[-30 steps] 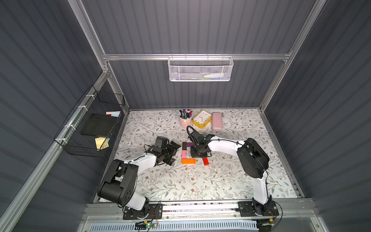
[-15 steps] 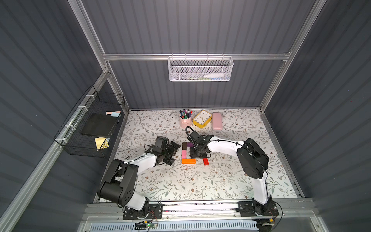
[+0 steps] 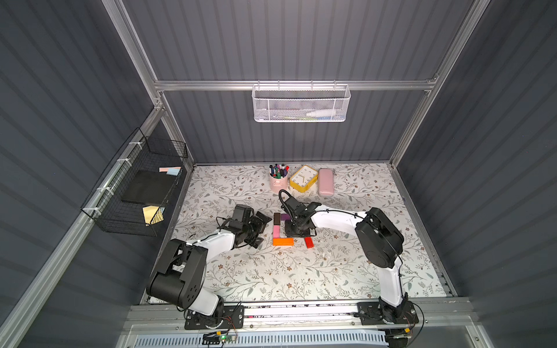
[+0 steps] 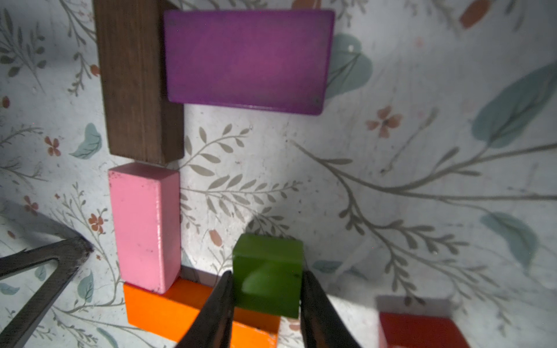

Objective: Assemble the number 6 with building blocks
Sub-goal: Assemble the building block at the center of the board.

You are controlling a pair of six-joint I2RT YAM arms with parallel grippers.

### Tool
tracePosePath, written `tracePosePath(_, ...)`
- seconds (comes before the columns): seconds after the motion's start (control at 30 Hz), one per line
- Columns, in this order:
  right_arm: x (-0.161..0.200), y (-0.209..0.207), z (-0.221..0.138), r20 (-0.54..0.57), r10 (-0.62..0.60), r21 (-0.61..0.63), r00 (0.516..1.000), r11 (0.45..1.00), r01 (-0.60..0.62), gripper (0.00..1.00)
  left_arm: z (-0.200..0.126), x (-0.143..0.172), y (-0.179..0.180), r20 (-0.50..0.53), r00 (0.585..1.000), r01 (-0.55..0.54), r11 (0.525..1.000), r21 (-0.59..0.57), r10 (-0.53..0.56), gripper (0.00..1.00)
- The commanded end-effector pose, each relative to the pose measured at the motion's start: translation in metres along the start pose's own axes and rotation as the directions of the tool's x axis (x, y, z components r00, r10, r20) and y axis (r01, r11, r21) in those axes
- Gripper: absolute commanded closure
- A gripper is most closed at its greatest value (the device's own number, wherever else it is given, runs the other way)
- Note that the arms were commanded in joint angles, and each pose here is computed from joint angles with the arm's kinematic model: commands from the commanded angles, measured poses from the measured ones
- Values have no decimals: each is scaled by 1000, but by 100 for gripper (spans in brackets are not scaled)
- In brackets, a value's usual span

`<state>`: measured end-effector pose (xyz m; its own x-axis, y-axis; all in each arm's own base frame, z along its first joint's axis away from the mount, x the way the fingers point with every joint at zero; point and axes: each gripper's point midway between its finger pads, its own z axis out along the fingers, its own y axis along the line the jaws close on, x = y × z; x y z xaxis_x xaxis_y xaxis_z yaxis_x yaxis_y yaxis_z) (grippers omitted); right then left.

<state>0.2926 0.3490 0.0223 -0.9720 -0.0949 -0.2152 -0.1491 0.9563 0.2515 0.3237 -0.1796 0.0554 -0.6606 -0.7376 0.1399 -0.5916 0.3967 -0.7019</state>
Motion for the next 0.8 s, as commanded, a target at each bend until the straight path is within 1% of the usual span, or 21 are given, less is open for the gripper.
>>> tracePosePath(0.0,4,1,-2,-15,34,0,999,999,-34,63,4,-1,16,-7,1000,6,999,-46,-6,1)
tracePosePath(0.23,5,1,-3,-18,48,0,999,999,-48,63,3,0,15,-9,1000,4,999,-38,-4,1)
tracePosePath(0.77,5,7,-7,-9,36,-20,999,999,-36,63,2,0,12,-9,1000,2,999,-34,-3,1)
